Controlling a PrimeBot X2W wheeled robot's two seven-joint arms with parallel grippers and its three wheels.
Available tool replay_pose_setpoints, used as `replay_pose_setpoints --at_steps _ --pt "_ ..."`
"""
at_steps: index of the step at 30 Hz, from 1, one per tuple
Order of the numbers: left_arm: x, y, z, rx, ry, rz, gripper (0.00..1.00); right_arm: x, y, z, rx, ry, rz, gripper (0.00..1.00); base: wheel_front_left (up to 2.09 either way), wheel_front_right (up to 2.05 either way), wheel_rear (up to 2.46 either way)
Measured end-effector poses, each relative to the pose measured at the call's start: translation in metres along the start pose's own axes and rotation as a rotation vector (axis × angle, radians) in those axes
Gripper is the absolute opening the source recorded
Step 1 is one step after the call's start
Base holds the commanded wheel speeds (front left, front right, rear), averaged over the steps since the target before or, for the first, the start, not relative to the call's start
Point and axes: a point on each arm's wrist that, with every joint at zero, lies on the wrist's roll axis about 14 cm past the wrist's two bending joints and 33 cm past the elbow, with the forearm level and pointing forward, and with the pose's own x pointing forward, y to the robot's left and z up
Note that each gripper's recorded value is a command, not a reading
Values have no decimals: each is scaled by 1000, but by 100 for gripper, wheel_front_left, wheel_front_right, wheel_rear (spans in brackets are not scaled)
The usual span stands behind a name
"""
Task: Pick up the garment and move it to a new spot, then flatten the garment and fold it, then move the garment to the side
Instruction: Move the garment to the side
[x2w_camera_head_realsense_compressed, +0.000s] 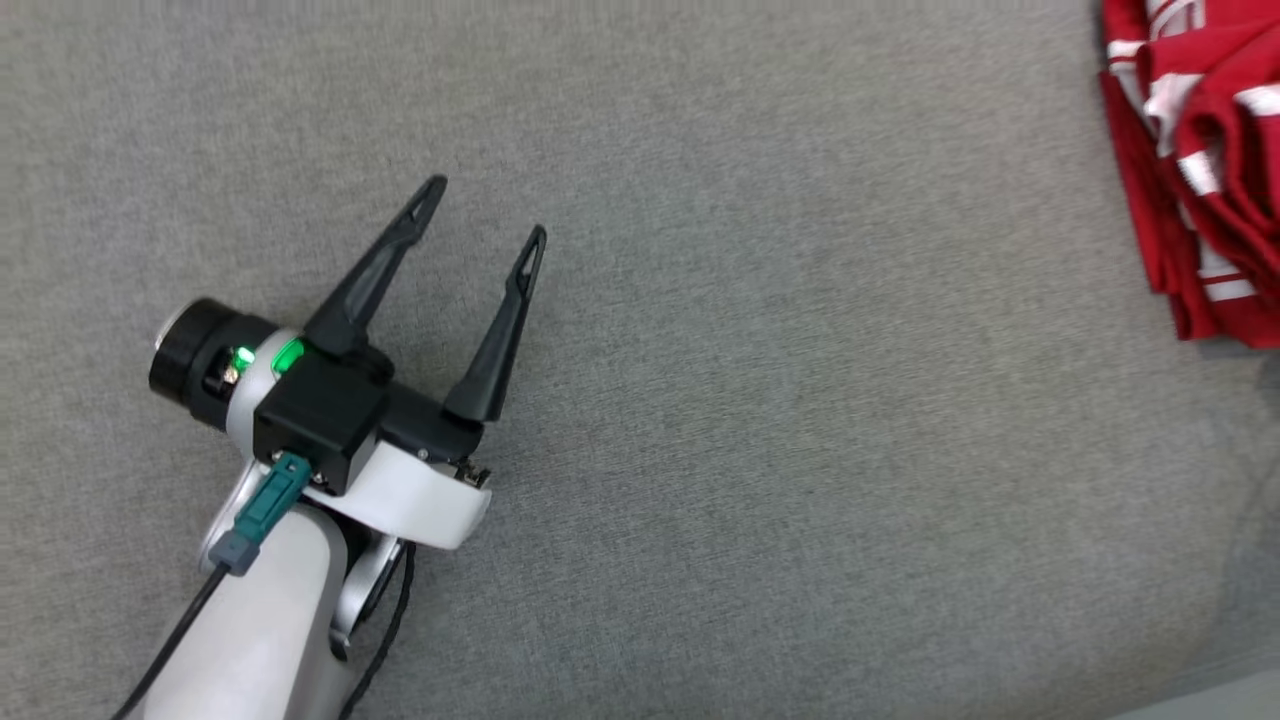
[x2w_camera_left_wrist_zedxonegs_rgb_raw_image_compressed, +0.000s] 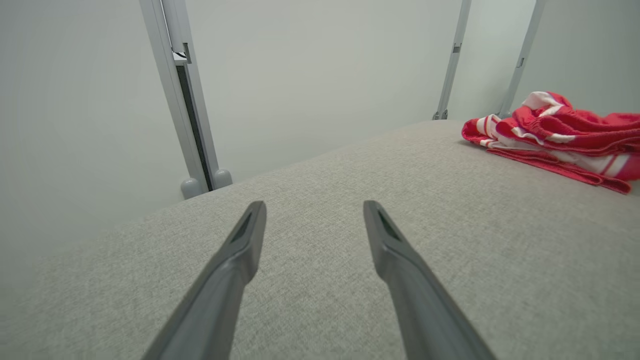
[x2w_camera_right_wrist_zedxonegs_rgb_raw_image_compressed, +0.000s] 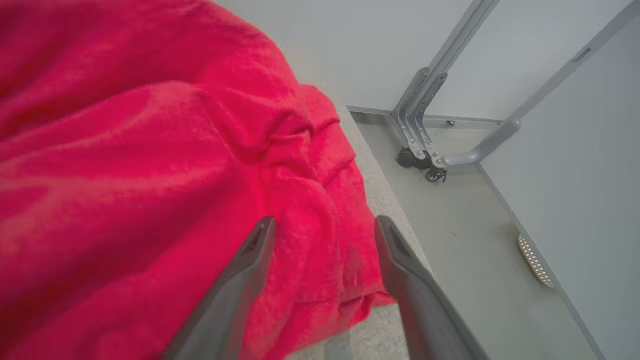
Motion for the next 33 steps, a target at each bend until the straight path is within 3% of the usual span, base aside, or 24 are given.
replay_pose_setpoints --at_steps 4,15,23,33 --pt "-10 -5 9 -8 -5 17 100 -24 -2 6 77 -76 -8 100 0 0 0" --pt "-40 -5 35 -26 -30 118 100 -87 37 38 223 -312 62 100 0 0 0" --pt "-81 32 50 -34 -57 315 100 -112 104 70 275 -428 179 100 0 0 0" --pt "-170 86 63 4 -65 593 100 -151 208 121 264 -521 435 100 0 0 0"
